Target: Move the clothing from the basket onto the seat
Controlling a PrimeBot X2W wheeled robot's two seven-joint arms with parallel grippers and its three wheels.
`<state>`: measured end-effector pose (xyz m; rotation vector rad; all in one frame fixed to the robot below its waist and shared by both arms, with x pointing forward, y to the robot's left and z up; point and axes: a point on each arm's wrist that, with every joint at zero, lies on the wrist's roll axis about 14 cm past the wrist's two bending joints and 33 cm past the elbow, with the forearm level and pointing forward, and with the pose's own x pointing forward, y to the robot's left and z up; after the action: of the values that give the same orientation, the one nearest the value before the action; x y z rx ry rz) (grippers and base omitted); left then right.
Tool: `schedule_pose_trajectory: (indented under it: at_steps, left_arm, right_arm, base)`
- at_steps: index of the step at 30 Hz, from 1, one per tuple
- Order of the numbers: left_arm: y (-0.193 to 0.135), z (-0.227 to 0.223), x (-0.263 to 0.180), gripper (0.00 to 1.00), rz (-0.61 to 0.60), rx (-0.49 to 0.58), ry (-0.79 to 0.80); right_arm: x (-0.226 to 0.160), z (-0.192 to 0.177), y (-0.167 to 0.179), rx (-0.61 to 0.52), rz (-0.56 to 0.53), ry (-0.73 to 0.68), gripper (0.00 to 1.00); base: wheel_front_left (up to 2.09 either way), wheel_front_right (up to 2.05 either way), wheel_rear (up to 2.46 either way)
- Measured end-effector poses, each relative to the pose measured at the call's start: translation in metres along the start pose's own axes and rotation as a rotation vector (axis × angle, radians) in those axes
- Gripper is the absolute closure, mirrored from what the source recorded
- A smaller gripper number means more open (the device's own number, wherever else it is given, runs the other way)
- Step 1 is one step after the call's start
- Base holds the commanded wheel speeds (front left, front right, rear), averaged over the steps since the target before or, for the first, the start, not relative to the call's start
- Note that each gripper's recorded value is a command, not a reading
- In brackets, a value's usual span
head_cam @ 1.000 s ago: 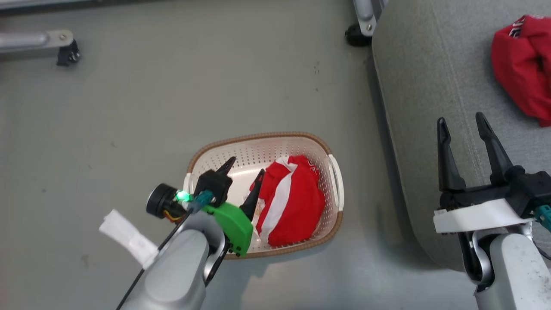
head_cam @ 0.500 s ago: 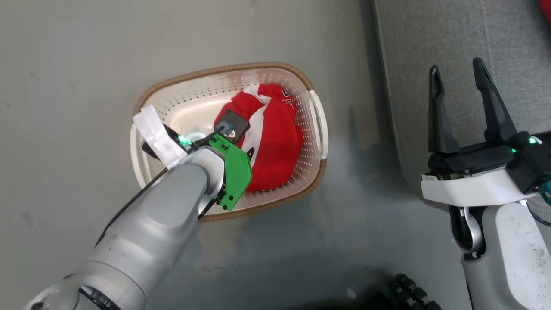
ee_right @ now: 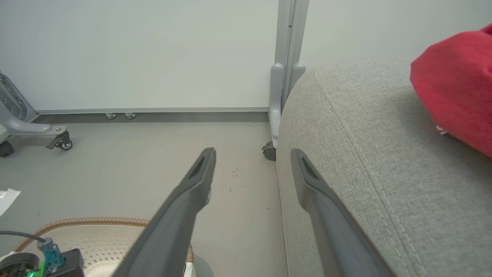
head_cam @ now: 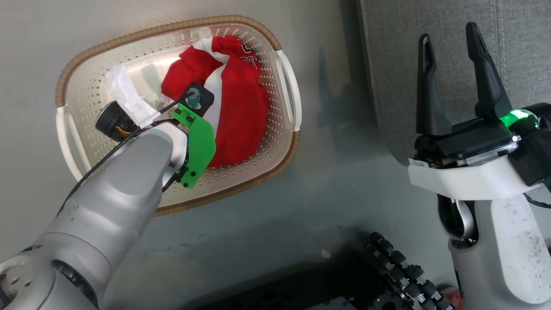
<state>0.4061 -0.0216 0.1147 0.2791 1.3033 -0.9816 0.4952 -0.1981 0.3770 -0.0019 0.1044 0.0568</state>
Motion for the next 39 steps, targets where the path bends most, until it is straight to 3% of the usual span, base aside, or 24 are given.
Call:
schedule_pose_trajectory:
  at_steps: [8, 18, 19, 20, 28, 39]
  left_arm:
    - [-0.003, -0.017, 0.026, 0.00, -0.045, -0.002, 0.103]
    - [-0.029, -0.010, 0.036, 0.02, -0.148, -0.089, 0.096]
    - [-0.030, -0.010, 0.036, 0.55, -0.152, -0.087, 0.095]
    - [-0.031, -0.009, 0.036, 1.00, -0.156, -0.085, 0.089]
    - [-0.027, 0.016, 0.023, 1.00, -0.132, -0.056, -0.047]
    - [-0.052, 0.066, -0.033, 1.00, -0.102, -0.072, -0.358]
  right_arm:
    - [-0.005, -0.012, -0.009, 0.002, -0.023, 0.037, 0.00]
    - [-0.007, -0.019, -0.014, -0.002, -0.038, 0.059, 0.00]
    - [-0.007, -0.019, -0.014, -0.002, -0.038, 0.059, 0.00]
    - [-0.007, -0.019, -0.014, -0.002, -0.037, 0.057, 0.00]
    - [-0.005, -0.007, -0.013, -0.006, -0.032, 0.029, 0.00]
    - [-0.018, 0.030, -0.003, -0.020, -0.014, -0.034, 0.00]
  base:
    - [0.00, 0.00, 0.00]
    - [0.00, 0.00, 0.00]
    - [0.00, 0.00, 0.00]
    - [0.00, 0.00, 0.00]
    - [0.00, 0.00, 0.00]
    - [0.00, 0.00, 0.00]
